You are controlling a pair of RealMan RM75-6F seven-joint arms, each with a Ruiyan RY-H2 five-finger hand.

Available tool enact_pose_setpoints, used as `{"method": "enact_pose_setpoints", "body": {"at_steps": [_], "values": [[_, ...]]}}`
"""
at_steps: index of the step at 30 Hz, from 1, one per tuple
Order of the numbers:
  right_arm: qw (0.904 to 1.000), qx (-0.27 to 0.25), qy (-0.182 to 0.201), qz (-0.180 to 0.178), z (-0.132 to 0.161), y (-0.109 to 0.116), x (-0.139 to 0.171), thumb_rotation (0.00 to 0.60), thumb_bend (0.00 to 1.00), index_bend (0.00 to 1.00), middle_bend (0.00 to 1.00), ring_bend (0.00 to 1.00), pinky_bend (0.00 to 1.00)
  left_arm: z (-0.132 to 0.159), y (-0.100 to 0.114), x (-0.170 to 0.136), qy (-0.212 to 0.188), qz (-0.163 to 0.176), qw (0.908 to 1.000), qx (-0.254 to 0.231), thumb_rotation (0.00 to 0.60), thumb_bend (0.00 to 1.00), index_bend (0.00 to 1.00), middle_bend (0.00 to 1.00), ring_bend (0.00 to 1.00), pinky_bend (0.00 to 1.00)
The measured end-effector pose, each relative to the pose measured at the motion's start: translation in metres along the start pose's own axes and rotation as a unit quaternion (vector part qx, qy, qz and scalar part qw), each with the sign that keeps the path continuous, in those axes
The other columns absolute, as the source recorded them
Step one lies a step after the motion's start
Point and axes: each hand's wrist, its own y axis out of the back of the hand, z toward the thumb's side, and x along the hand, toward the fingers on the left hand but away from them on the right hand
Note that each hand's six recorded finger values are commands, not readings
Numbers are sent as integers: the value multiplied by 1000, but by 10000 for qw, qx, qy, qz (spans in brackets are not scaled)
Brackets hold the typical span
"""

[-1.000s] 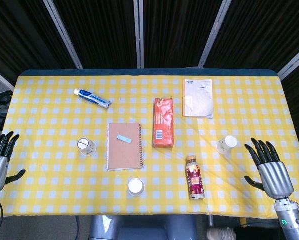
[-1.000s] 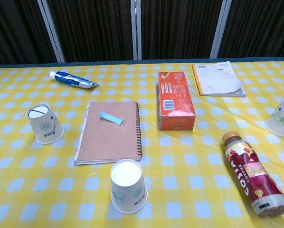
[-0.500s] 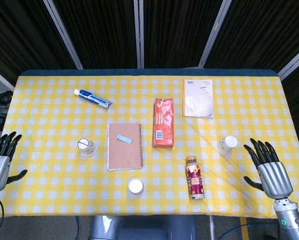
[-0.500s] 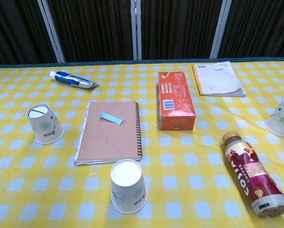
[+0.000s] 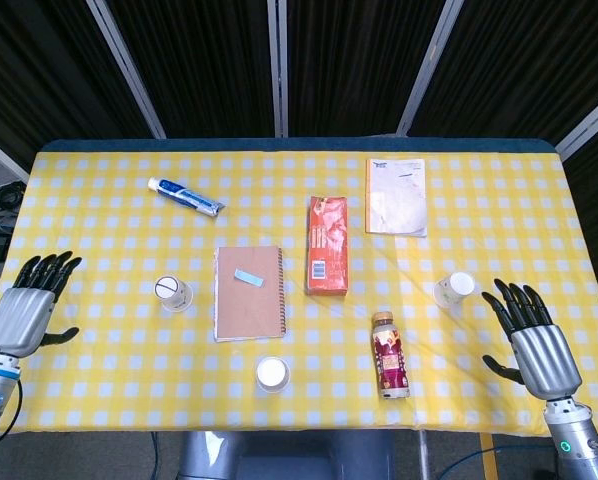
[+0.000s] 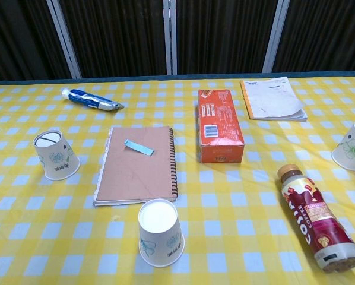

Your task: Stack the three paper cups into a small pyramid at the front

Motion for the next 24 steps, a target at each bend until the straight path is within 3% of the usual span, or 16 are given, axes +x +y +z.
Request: {"method": "enact_pose_setpoints", "body": {"at_steps": [4, 13, 24], "values": [[10000, -29, -2, -2, 0, 1, 0, 600, 30, 125, 0, 0, 36, 11, -1, 21, -184, -305, 9992, 176, 600, 231, 30, 0, 0, 0], [9999, -97, 48, -24, 1, 4, 2, 600, 30, 125, 0, 0, 36, 50, -3, 58, -491, -670, 9956, 443, 600, 234, 184, 0, 0, 0], [9999, -156, 50, -52, 1, 7, 3, 600, 30, 125, 0, 0, 36, 87, -13, 80, -653, -1016, 9913, 527, 600, 290, 200, 0, 0, 0]]}}
